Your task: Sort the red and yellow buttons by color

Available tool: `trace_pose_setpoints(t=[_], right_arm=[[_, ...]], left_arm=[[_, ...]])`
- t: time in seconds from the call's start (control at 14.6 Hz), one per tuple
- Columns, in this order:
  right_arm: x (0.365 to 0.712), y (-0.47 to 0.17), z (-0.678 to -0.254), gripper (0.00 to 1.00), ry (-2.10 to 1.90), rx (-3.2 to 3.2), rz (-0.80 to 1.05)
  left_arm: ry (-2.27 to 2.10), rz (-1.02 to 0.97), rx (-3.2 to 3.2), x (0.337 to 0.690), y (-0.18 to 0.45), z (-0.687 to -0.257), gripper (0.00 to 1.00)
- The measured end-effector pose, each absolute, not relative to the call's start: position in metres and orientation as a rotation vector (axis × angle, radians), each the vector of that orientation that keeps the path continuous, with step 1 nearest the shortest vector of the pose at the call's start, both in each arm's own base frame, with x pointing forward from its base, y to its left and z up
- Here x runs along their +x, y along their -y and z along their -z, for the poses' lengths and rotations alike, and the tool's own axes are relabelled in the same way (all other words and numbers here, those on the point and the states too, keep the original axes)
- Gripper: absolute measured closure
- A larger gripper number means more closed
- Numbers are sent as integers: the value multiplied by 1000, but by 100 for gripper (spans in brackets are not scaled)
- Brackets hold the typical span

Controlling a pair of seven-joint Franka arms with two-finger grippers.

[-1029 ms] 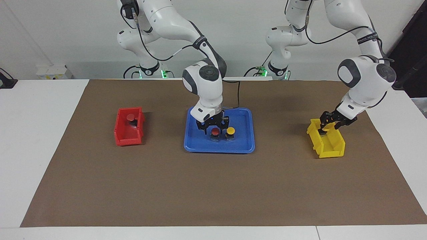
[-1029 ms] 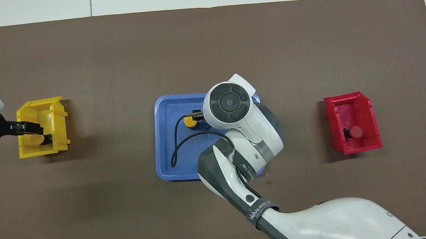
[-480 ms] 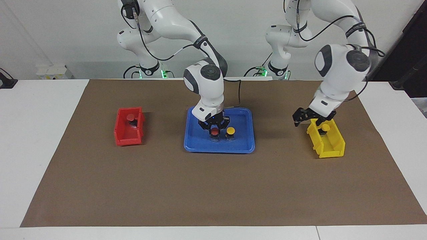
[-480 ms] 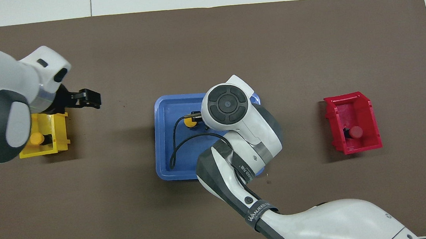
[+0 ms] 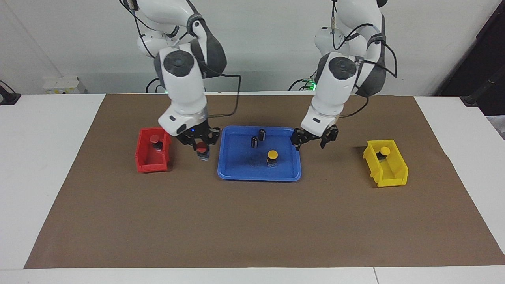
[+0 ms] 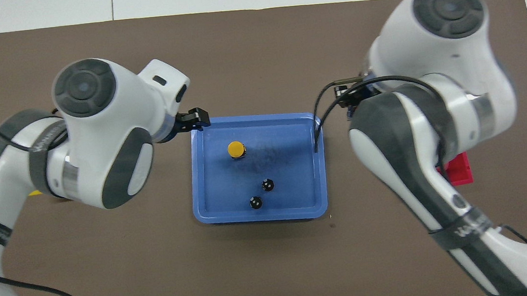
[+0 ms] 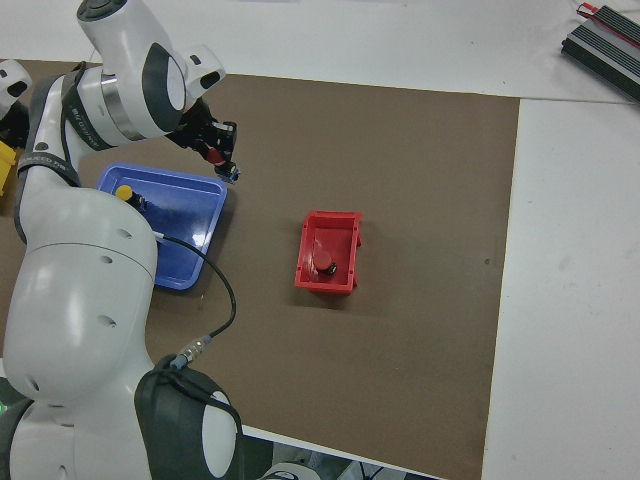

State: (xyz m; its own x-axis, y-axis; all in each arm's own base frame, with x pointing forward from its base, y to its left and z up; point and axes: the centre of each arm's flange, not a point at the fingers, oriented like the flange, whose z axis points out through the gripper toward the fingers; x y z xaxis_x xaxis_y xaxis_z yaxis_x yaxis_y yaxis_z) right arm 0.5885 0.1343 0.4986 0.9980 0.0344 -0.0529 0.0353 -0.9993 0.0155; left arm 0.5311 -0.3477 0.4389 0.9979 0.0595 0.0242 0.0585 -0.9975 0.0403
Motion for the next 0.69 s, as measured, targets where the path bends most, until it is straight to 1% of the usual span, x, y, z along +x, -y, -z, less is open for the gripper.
trace_pose_setpoints(t=[0.14,0.34,0.48,0.69], right_arm=[[579,-75,-485,59,-119,3125,126],[571,2,-450,59,-220,3133,97],[562,25,-432,59,-265,3133,77],[548,30,-414,59,-268,3140,46]], left_arm=[[-106,-44,3105,526,381,-414,0],[-136,-42,3114,521,402,-381,2],[-140,-25,3125,518,404,-371,4],[-136,1,3139,511,405,-361,5]])
